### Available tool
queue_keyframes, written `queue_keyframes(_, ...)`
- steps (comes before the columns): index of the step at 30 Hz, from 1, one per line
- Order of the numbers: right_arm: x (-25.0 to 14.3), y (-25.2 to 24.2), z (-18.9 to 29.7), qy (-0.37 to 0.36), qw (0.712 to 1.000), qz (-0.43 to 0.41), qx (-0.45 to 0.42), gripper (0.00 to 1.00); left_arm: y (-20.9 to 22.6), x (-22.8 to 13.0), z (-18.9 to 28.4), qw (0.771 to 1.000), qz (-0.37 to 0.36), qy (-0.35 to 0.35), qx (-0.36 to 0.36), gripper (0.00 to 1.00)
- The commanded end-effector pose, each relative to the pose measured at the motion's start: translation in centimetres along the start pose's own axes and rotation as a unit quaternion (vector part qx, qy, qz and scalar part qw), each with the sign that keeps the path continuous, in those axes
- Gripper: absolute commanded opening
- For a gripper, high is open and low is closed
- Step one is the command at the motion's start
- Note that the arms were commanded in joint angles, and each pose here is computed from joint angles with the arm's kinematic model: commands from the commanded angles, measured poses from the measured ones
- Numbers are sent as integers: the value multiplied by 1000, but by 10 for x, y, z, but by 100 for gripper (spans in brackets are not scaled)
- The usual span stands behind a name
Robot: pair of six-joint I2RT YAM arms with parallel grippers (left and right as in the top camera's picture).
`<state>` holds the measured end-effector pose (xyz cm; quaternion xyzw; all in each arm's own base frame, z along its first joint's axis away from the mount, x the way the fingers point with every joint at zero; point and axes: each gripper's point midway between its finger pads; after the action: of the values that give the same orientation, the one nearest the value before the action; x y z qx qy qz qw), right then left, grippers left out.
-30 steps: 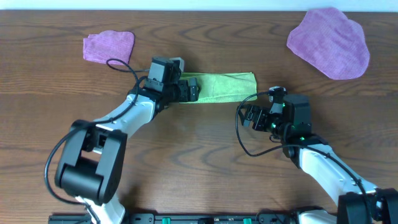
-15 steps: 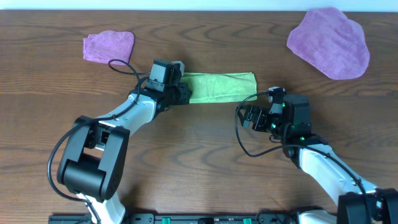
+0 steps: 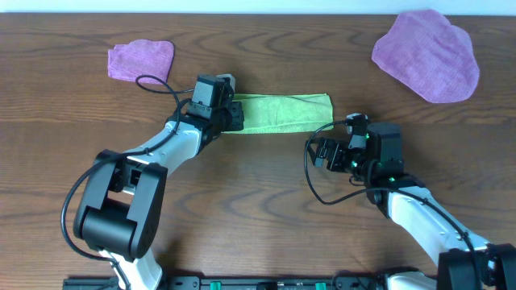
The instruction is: Fold the cloth
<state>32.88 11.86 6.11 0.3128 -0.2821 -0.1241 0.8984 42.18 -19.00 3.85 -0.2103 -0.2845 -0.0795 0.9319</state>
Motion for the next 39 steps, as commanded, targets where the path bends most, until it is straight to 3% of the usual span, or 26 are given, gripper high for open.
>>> queue_keyframes(1, 5, 7, 0, -2, 1000, 16, 9, 99, 1, 6, 0, 1000, 14, -4, -2, 6)
queue_keyframes(10, 6, 7, 0, -3, 1000, 19, 8, 99, -2, 15, 0, 1000, 17, -22, -6, 6)
queue_keyframes(15, 7, 5, 0, -6, 1000, 23, 3, 99, -4, 28, 1, 998, -45, -49, -7, 6)
queue_keyframes(27, 11, 0, 0, -18, 999, 23, -14, 99, 22, -5, -20, 998, -54, 6, 31, 6)
queue_keyframes(39, -2, -19, 1, 4, 998, 7, -57, 99, 34, -12, -24, 996, -73, 17, 55, 6)
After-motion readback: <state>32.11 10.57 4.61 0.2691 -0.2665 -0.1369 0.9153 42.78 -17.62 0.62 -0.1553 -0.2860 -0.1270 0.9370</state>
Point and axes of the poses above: each gripper's point midway between its finger pads, its own z axis back along the fingers, its own y axis along the line the jaws close on, x = y × z, and after that the axes turned 9 degrees about -z, right-handed
